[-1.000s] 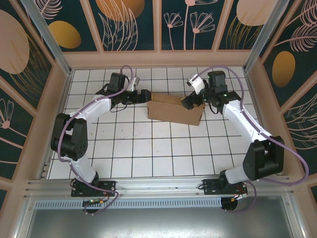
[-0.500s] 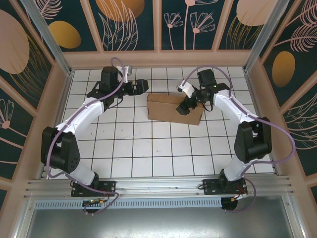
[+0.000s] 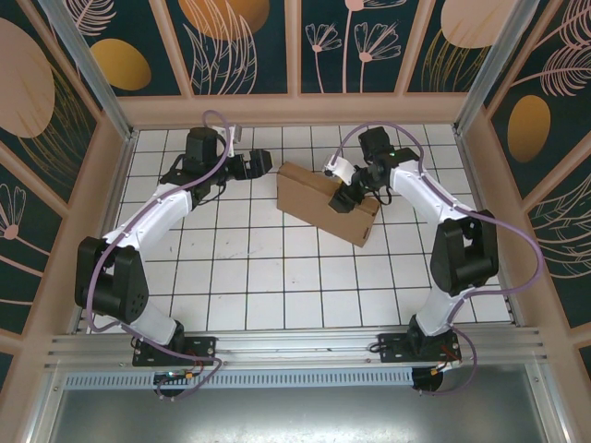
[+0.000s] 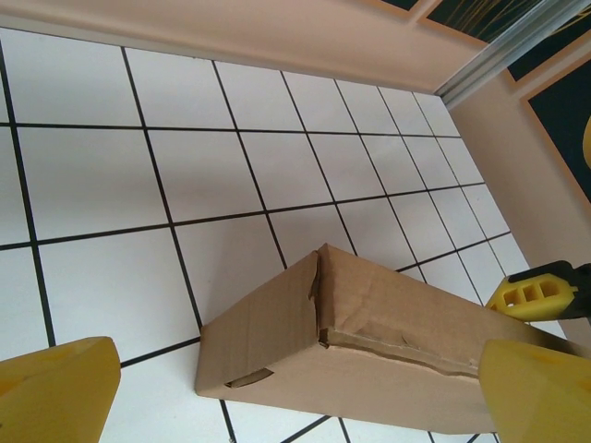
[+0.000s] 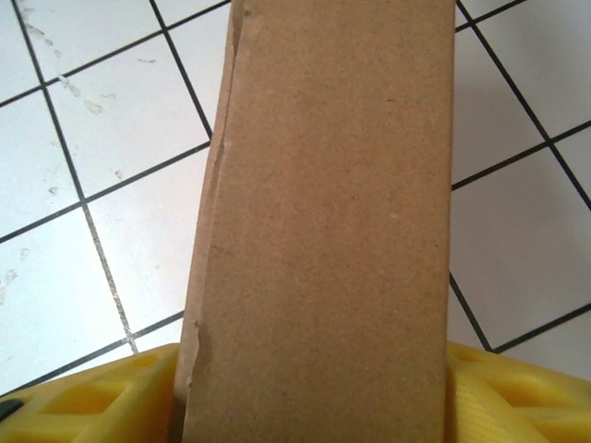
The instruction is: Fold the paper box
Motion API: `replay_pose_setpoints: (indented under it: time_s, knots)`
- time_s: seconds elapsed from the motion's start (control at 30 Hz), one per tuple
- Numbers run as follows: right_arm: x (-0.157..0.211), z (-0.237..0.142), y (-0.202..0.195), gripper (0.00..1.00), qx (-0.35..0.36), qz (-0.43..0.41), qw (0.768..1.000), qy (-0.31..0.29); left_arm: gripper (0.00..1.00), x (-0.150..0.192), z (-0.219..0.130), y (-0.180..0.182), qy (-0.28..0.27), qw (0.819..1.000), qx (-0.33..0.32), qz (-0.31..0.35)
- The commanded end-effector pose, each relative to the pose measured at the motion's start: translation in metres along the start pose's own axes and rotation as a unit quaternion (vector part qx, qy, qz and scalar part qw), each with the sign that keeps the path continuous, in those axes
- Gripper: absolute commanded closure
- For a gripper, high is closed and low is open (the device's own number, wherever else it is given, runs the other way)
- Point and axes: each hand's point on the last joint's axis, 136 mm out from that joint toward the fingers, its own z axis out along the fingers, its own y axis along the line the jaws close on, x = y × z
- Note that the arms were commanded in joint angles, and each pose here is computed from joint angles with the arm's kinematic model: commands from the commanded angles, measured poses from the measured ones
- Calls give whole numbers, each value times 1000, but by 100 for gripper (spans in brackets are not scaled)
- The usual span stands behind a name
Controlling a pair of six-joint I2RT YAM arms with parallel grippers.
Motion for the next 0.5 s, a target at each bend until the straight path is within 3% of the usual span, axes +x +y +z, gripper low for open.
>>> replay_pose_setpoints:
  time_s: [0.0, 0.2, 0.3, 0.47]
  knots:
    - [-24, -24, -9, 35, 67, -25, 997, -23, 1, -1, -4, 4, -5, 1000, -6, 11]
    - [-29, -41, -41, 36, 209, -16, 978, -6, 1, -3, -6, 6, -13, 1000, -9, 7]
    - [-21, -32, -31, 35, 188, -15, 982, 9, 2, -3, -6, 8, -14, 1000, -7, 4]
    - [-17, -22, -19, 26, 144, -6, 990, 3, 1, 2, -5, 11, -9, 1000, -7, 1]
